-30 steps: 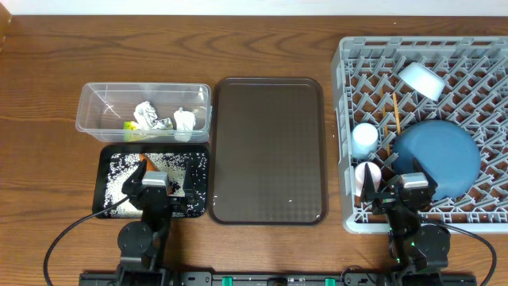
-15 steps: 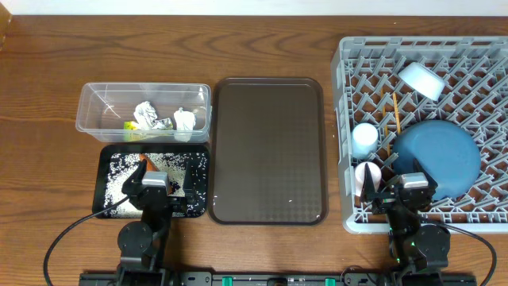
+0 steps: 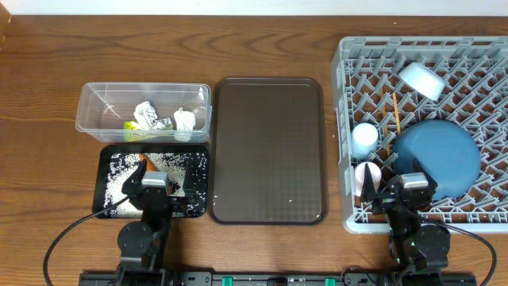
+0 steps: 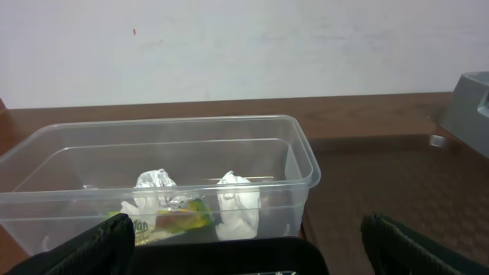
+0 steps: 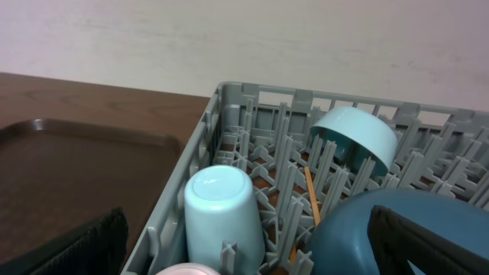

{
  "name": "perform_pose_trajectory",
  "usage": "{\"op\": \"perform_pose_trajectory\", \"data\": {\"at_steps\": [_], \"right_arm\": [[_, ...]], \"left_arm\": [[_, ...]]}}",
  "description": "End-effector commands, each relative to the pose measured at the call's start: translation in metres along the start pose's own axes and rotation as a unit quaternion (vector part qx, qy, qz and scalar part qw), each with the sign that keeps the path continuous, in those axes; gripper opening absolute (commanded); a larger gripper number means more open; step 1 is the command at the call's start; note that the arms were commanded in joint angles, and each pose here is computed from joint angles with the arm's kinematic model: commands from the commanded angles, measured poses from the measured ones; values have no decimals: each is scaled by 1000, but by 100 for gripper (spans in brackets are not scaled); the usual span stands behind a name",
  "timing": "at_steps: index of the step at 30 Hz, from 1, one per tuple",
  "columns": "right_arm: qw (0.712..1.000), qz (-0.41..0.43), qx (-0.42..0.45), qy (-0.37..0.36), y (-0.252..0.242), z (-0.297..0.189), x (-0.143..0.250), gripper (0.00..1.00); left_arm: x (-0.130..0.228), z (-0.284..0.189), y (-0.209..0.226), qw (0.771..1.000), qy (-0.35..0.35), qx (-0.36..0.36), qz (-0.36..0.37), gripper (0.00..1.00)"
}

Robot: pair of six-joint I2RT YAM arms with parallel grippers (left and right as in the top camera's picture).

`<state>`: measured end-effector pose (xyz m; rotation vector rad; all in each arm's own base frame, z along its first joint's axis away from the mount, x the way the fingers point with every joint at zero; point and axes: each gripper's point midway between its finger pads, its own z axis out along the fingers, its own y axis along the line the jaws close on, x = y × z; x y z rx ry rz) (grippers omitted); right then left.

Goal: Sort waste into correct bins and load items into the dishwasher rack

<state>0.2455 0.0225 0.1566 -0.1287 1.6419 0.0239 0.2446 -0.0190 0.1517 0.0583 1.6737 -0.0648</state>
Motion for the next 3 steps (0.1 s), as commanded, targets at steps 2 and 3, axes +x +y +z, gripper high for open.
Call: {"op": "perform_pose_trajectory", "data": {"at_steps": [2, 3], "right_arm": [[1000, -7, -4, -1, 2, 0, 0, 99], [1000, -7, -4, -1, 2, 0, 0, 99]], "left_arm": [[14, 0, 1, 1000, 24, -3, -2, 96], [14, 0, 1, 1000, 24, -3, -2, 97]]}}
